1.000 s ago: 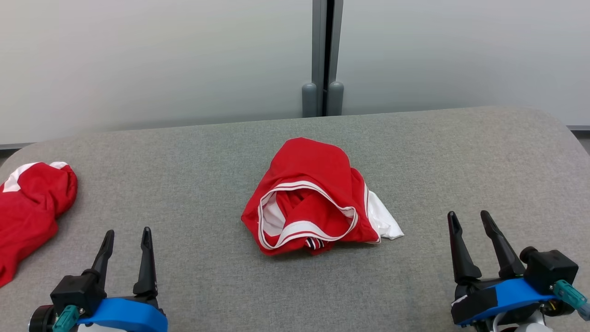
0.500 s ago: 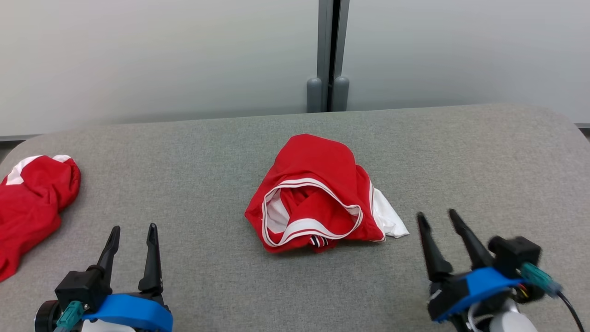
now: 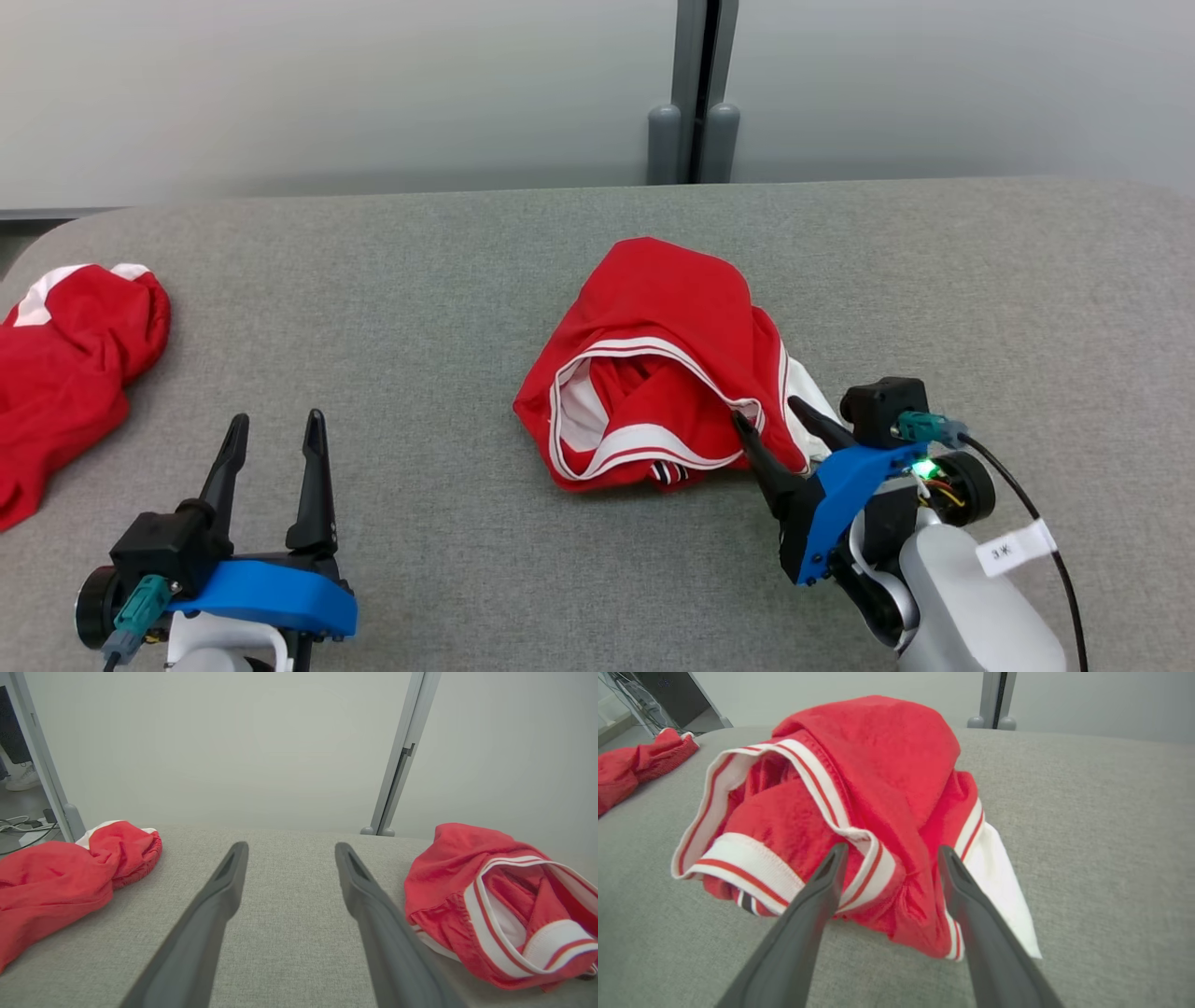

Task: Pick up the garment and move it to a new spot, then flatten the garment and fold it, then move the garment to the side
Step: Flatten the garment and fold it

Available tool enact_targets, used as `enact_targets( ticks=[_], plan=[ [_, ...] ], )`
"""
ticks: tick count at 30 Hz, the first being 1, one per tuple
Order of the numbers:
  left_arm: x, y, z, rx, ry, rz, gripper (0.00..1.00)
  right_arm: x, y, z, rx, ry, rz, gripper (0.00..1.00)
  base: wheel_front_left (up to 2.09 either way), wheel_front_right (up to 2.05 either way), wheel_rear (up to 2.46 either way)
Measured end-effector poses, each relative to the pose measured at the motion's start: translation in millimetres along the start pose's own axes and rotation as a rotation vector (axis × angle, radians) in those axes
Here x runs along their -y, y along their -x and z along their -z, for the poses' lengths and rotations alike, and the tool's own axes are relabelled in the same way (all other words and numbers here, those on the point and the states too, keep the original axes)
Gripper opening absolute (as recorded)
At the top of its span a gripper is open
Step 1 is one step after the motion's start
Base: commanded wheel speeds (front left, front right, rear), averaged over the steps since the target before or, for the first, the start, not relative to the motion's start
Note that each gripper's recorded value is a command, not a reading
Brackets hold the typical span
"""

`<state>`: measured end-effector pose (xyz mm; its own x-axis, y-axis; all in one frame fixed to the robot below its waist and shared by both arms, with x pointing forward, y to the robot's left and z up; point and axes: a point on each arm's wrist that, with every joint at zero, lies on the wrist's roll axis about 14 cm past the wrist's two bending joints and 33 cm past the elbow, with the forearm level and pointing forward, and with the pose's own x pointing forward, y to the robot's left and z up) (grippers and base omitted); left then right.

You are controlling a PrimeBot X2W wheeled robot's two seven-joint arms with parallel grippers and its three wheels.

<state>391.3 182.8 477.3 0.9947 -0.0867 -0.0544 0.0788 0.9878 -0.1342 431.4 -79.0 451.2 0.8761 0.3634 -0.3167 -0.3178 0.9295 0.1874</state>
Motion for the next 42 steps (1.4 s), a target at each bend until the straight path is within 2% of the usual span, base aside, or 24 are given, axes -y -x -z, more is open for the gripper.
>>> enact_targets(
  ticks=[1, 2, 3, 5, 6, 7, 11, 16, 23, 28, 33, 38, 42],
  plan=[
    [-1, -1, 0, 0.001, -0.001, -0.001, 1.0, 3, -3, 6, -0.028, 0.013, 0.007, 0.94, 0.0, 0.0, 0.0],
    [-1, -1, 0, 0.001, 0.0, -0.001, 1.0, 5, -5, 12, -0.057, 0.016, 0.012, 0.75, 0.0, 0.0, 0.0],
    [-1, -2, 0, 0.0, 0.0, -0.002, 1.0, 6, -7, 17, -0.079, 0.017, 0.013, 0.63, 0.0, 0.0, 0.0],
    [-1, -2, 0, 0.0, 0.001, -0.001, 1.0, 6, -11, 24, -0.109, 0.023, 0.012, 0.26, 0.0, 0.0, 0.0],
    [-1, -2, 1, -0.002, 0.001, 0.0, 1.0, 7, -13, 25, -0.116, 0.026, 0.013, 0.04, 0.0, 0.0, 0.0],
    [0, -2, 2, -0.005, 0.001, 0.001, 1.0, 8, -14, 24, -0.114, 0.029, 0.015, 0.0, 0.0, 0.0, 0.0],
    [2, 0, 1, -0.001, 0.004, 0.006, 1.0, 18, -17, 11, -0.072, 0.042, 0.044, 0.0, 0.0, 0.0, 0.0],
    [3, 4, -5, 0.018, 0.012, 0.009, 1.0, 6, -23, -62, 0.162, 0.126, 0.016, 0.0, 0.0, 0.0, 0.0],
    [5, 7, -12, 0.044, 0.013, 0.014, 1.0, -64, -12, -184, 0.498, 0.315, -0.149, 0.0, 0.0, 0.0, 0.0],
    [6, 8, -13, 0.051, 0.023, 0.009, 1.0, -117, -1, -240, 0.643, 0.408, -0.276, 0.0, 0.0, 0.0, 0.0],
    [4, 10, -12, 0.049, 0.024, 0.003, 1.0, -158, 18, -293, 0.798, 0.44, -0.381, 0.0, 0.0, 0.0, 0.0],
    [1, 8, -18, 0.069, 0.024, -0.005, 1.0, -155, 22, -325, 0.871, 0.42, -0.369, 0.0, 0.0, 0.0, 0.0],
    [2, 4, -18, 0.072, 0.025, -0.003, 1.0, -108, -1, -312, 0.801, 0.407, -0.265, 0.0, 0.0, 0.0, 0.0]
  ],
)
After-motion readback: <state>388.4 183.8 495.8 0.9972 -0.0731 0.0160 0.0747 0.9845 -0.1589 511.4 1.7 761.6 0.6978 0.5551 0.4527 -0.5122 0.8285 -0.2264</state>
